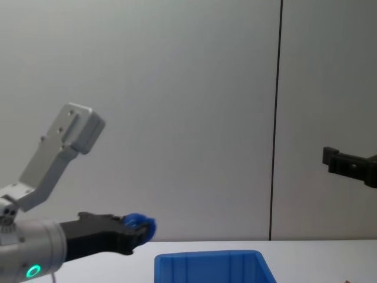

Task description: Pick up the two dolls from the table and place them into the box.

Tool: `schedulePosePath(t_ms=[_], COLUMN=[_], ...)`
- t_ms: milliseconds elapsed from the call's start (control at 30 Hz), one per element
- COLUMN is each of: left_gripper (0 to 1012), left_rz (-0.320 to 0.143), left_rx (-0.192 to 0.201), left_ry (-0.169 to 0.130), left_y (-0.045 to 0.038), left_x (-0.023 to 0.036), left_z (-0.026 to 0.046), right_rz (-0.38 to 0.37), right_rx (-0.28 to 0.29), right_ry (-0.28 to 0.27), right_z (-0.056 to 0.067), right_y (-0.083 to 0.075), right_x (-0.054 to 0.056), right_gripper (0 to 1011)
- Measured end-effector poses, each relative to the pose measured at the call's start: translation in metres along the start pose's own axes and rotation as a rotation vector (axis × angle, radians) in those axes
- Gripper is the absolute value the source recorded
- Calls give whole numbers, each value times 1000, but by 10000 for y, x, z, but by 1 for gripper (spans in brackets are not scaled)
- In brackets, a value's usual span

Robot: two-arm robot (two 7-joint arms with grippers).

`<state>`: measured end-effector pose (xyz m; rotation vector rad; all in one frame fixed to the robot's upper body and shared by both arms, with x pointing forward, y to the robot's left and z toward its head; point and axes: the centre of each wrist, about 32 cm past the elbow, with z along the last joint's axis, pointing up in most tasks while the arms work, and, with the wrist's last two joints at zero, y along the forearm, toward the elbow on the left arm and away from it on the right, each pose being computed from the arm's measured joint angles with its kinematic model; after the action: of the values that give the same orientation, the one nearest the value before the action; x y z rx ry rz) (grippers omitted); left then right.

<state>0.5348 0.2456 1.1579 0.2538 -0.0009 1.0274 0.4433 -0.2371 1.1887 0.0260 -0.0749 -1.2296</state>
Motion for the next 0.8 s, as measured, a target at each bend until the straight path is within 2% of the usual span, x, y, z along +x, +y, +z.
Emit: schedulePosePath(t_ms=[100, 133, 200, 400, 633, 800], left_gripper=[283, 288, 325, 512, 732, 878], left_rz=[-32, -57, -79, -173, -223, -231], left_rx=[-12, -21, -27, -37, -39, -39], left_ry=[-1, -2, -3, -2, 0, 3], left_y=[-44, -77, -109, -267, -380, -414], left_x=[-1, 2, 3, 16, 34, 49], left_z=[15, 27, 38, 84, 113, 118], right_rz=[0, 0, 0, 0, 0, 0], right_rx=[0, 0, 0, 0, 0, 0], right_ry=[0, 0, 0, 0, 0, 0], right_z=[0, 0, 0, 0, 0, 0], right_y=[0, 0, 0, 0, 0, 0], right_x=[0, 0, 0, 0, 0, 0], right_gripper=[1001, 1001, 1001, 1001, 1001, 1001])
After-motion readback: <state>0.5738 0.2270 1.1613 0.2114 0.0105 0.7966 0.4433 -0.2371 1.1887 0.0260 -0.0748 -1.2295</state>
